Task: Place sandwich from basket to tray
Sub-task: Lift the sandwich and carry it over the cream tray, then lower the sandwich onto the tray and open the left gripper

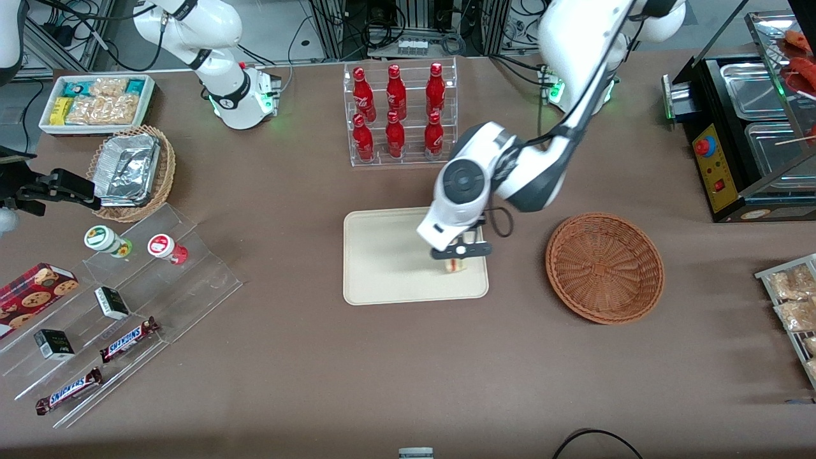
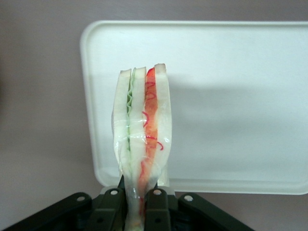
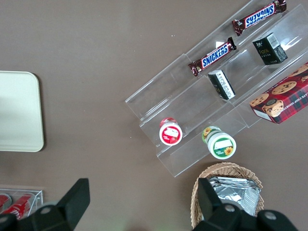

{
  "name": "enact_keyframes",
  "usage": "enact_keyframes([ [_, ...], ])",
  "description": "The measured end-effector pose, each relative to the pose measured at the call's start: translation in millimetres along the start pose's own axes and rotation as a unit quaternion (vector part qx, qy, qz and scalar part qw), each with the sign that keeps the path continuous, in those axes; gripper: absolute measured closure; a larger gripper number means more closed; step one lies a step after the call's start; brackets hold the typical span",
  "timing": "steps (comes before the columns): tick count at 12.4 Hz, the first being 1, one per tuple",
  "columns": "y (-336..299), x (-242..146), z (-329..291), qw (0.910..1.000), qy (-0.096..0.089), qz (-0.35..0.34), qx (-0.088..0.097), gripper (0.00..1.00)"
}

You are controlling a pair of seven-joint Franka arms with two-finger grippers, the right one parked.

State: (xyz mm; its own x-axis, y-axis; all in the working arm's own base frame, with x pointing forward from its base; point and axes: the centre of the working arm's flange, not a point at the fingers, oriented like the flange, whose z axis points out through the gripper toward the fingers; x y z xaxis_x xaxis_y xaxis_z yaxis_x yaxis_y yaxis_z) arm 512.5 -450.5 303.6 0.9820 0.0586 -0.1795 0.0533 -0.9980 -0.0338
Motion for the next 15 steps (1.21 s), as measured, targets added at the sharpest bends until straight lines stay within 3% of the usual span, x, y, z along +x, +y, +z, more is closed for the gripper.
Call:
enact_keyframes([
  [4,55,-6,32,1.0,0.001,0.01,-0.001,0.85],
  [10,70,-5,48,0.9999,0.003,0.015,-0.004,0.85],
  [15,75,1,51,0.9994,0.021,0.012,-0.023,0.85],
])
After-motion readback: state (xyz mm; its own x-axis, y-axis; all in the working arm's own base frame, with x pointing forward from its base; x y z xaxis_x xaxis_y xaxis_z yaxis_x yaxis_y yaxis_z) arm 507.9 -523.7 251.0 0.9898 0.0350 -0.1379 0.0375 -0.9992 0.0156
